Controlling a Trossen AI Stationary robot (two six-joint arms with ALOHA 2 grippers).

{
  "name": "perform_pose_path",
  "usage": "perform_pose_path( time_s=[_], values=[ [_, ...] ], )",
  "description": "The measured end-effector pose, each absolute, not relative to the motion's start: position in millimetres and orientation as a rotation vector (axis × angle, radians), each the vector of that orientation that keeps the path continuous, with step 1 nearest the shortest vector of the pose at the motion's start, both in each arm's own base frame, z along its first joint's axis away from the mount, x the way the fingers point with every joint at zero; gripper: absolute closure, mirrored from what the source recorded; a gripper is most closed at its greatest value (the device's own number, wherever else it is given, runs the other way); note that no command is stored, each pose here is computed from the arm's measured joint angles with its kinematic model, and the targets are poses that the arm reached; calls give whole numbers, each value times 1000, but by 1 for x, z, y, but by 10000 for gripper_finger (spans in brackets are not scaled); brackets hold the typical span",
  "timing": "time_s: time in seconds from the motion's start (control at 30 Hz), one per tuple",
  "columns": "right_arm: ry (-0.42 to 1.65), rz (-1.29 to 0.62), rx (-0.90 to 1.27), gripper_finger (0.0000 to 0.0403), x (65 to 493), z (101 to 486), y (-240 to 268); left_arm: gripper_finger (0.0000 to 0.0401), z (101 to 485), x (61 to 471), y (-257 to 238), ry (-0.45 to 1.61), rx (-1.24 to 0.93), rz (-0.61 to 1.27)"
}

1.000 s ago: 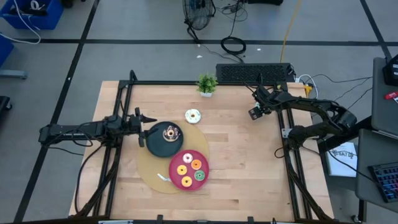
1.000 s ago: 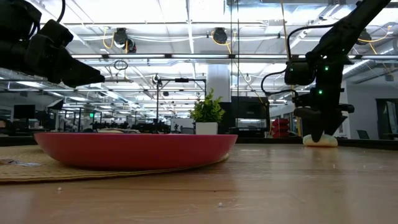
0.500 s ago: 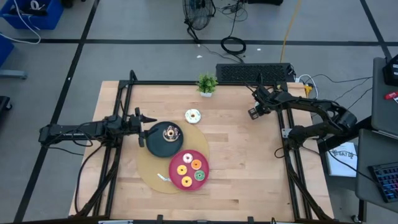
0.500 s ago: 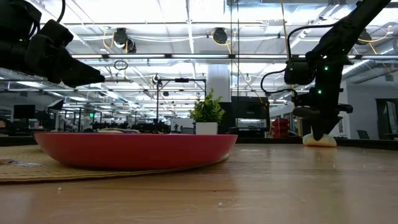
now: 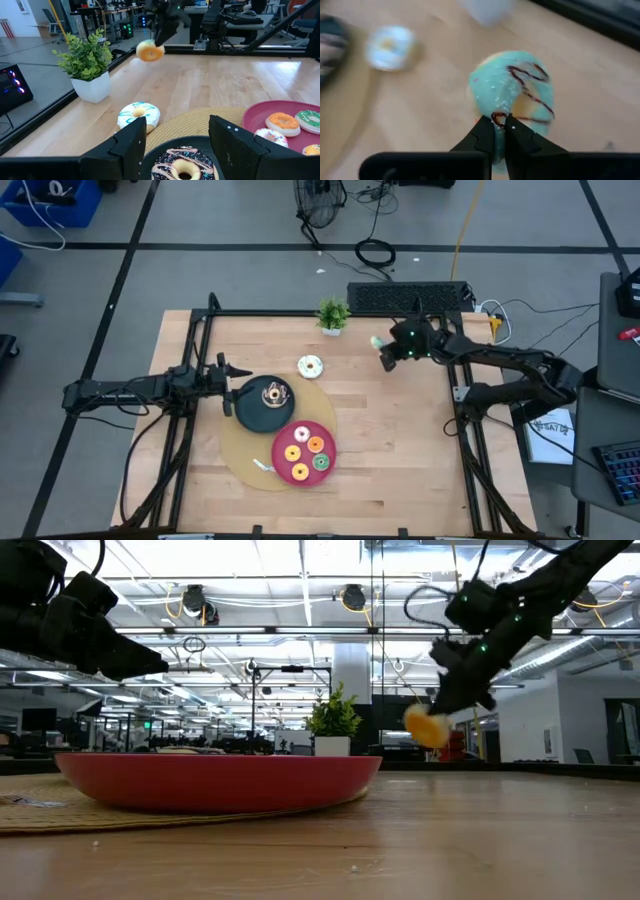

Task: Pick & Place donuts
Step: Put the large blue donut into the black plate

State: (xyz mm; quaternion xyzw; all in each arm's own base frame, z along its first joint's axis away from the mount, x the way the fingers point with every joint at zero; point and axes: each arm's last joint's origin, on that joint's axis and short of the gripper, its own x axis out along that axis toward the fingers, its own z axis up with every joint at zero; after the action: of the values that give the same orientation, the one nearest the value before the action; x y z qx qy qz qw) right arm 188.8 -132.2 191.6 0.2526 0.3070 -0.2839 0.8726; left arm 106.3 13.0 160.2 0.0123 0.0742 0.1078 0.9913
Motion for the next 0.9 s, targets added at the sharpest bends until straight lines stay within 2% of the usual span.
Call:
perform_pose_path(
  time_s=[0.43,0.67,0.9],
  values=[
    [236,-219,254,389,240,232,-85,187,160,106,13,149,25,216],
    [216,-100,127,389,274,250,-66,187,160,106,13,149,25,217],
    [333,28,-45,389,336,254,-46,187,160,106,13,149,25,216]
  ],
)
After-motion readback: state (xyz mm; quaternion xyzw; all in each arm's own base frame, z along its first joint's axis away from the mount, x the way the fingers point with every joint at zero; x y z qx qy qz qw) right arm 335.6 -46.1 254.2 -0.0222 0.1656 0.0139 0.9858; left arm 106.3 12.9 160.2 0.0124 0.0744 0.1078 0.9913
